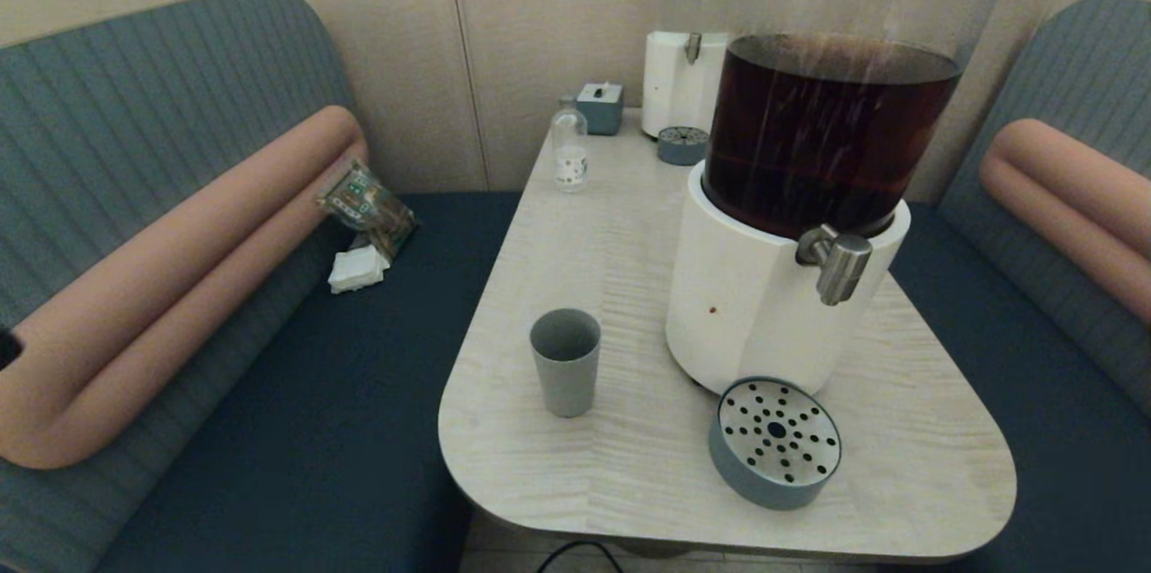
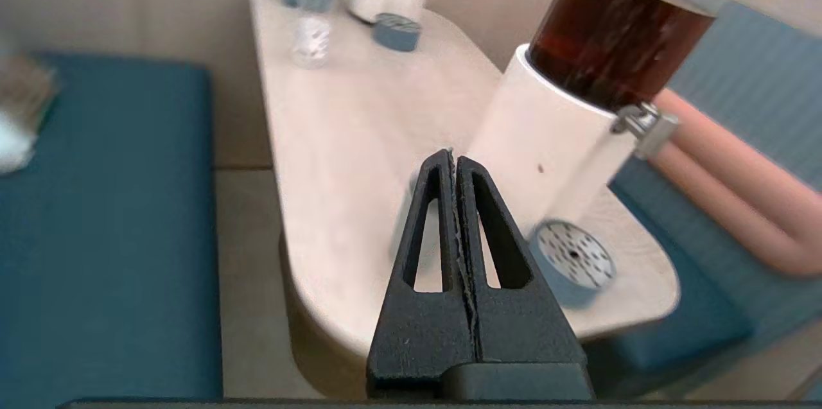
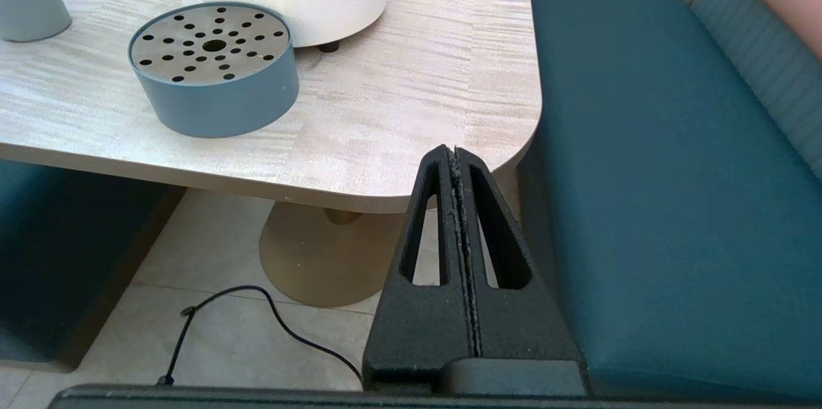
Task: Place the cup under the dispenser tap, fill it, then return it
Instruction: Pick up the cup
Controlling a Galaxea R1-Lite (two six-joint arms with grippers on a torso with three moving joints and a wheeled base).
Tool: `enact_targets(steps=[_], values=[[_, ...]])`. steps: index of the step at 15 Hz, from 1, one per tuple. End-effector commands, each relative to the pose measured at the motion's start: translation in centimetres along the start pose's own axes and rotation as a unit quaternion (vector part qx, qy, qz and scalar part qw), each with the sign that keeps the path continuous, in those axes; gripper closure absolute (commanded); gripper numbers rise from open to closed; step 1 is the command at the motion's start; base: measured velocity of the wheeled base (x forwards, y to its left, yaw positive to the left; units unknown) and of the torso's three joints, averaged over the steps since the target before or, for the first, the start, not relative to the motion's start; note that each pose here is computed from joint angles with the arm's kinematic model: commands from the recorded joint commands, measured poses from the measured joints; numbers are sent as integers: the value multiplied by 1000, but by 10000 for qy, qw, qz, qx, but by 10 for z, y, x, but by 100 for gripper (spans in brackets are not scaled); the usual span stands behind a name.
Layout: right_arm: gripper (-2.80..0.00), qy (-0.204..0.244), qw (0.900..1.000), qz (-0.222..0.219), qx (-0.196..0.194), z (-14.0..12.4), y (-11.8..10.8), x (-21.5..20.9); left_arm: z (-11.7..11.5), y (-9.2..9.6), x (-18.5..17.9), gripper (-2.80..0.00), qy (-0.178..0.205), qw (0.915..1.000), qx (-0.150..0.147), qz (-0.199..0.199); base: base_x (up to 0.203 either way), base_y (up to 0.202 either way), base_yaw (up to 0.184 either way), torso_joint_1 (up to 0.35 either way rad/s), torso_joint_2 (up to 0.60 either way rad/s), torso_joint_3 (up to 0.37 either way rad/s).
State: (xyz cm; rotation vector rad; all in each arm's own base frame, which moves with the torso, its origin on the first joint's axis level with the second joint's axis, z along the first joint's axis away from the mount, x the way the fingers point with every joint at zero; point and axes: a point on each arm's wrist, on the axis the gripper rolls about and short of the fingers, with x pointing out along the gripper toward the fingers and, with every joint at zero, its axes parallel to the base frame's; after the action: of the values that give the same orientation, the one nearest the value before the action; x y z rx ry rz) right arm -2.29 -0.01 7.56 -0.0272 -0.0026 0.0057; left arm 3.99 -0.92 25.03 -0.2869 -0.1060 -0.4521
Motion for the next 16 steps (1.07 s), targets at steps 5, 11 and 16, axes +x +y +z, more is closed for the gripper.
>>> enact_targets(steps=[5,11,16], values=[[0,-18,10000,1,-2,0,0,0,-41,70,121,0,842,9919,381,-868,0,0,0,0,0,0],[0,-17,10000,2,-2,0,0,0,-114,122,182,-280,996,9777,898,-1616,0,0,0,0,0,0],[0,-15,10000,2,-2,0,0,0,-149,142,191,-280,1219,9552,909,-2541,0,0,0,0,0,0]])
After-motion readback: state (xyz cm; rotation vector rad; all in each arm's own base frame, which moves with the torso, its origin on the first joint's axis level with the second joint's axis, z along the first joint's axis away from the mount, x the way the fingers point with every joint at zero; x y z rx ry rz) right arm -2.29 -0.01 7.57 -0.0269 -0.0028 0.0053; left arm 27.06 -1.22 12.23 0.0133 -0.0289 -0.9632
